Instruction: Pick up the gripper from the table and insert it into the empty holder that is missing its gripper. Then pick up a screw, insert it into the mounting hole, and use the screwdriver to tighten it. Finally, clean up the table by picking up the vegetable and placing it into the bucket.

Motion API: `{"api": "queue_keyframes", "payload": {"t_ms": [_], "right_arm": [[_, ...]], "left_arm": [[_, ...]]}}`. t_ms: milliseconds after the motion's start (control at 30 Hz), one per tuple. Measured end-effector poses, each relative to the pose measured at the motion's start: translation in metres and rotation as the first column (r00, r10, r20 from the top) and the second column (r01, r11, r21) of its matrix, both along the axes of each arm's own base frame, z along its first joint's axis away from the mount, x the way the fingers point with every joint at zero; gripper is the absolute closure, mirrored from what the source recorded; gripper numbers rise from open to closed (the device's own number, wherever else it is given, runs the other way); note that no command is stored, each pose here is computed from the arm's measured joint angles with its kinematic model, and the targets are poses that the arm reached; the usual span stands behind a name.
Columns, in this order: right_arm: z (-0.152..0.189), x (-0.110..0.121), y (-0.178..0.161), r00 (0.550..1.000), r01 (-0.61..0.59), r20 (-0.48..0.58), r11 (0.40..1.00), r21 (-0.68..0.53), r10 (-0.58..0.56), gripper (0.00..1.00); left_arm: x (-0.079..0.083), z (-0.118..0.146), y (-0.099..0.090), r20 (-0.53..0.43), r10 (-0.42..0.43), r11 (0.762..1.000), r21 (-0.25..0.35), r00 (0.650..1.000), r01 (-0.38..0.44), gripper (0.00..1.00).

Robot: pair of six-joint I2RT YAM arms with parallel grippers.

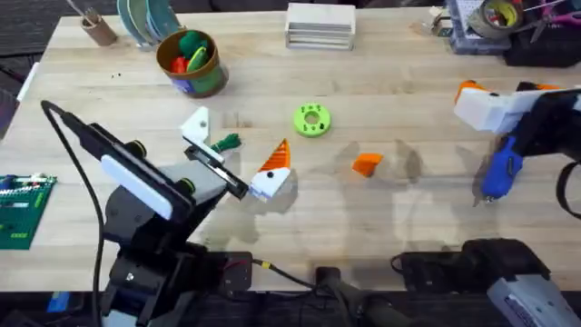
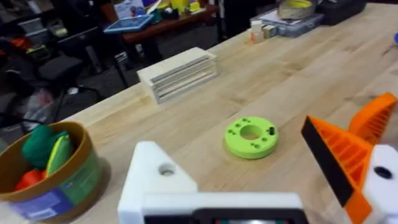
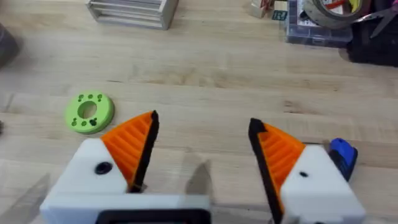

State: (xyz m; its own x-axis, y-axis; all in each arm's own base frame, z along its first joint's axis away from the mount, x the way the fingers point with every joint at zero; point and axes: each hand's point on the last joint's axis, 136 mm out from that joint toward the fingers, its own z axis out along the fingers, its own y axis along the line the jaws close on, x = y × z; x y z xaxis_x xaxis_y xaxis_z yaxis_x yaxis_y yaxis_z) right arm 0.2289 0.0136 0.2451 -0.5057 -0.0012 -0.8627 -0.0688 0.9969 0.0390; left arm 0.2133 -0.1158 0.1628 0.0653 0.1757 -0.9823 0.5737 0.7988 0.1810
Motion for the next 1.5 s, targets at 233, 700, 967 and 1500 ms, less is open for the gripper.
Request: {"api": "queue_keyframes", "payload": {"t_ms": [233, 700, 967, 1500], "right_arm": [[0.000, 0.000, 0.000, 1.000, 0.000, 0.000, 1.000, 0.000, 0.000, 0.054], [0.000, 0.000, 0.000, 1.000, 0.000, 0.000, 1.000, 0.000, 0.000, 0.056], [0.000, 0.000, 0.000, 1.000, 0.000, 0.000, 1.000, 0.000, 0.000, 0.055], [-0.017, -0.008, 0.020, 0.990, -0.103, -0.087, 0.993, 0.055, 0.107, 0.054]], "left_arm": [[-0.017, 0.001, -0.021, -0.041, -0.153, 0.986, -0.067, 0.987, 0.151, 0.008], [-0.055, 0.001, -0.050, -0.115, -0.418, 0.902, -0.174, 0.901, 0.396, 0.008], [-0.063, 0.000, -0.054, -0.119, -0.468, 0.878, -0.180, 0.876, 0.444, 0.008], [-0.064, 0.000, -0.055, -0.119, -0.473, 0.875, -0.181, 0.873, 0.449, 0.008]]}}
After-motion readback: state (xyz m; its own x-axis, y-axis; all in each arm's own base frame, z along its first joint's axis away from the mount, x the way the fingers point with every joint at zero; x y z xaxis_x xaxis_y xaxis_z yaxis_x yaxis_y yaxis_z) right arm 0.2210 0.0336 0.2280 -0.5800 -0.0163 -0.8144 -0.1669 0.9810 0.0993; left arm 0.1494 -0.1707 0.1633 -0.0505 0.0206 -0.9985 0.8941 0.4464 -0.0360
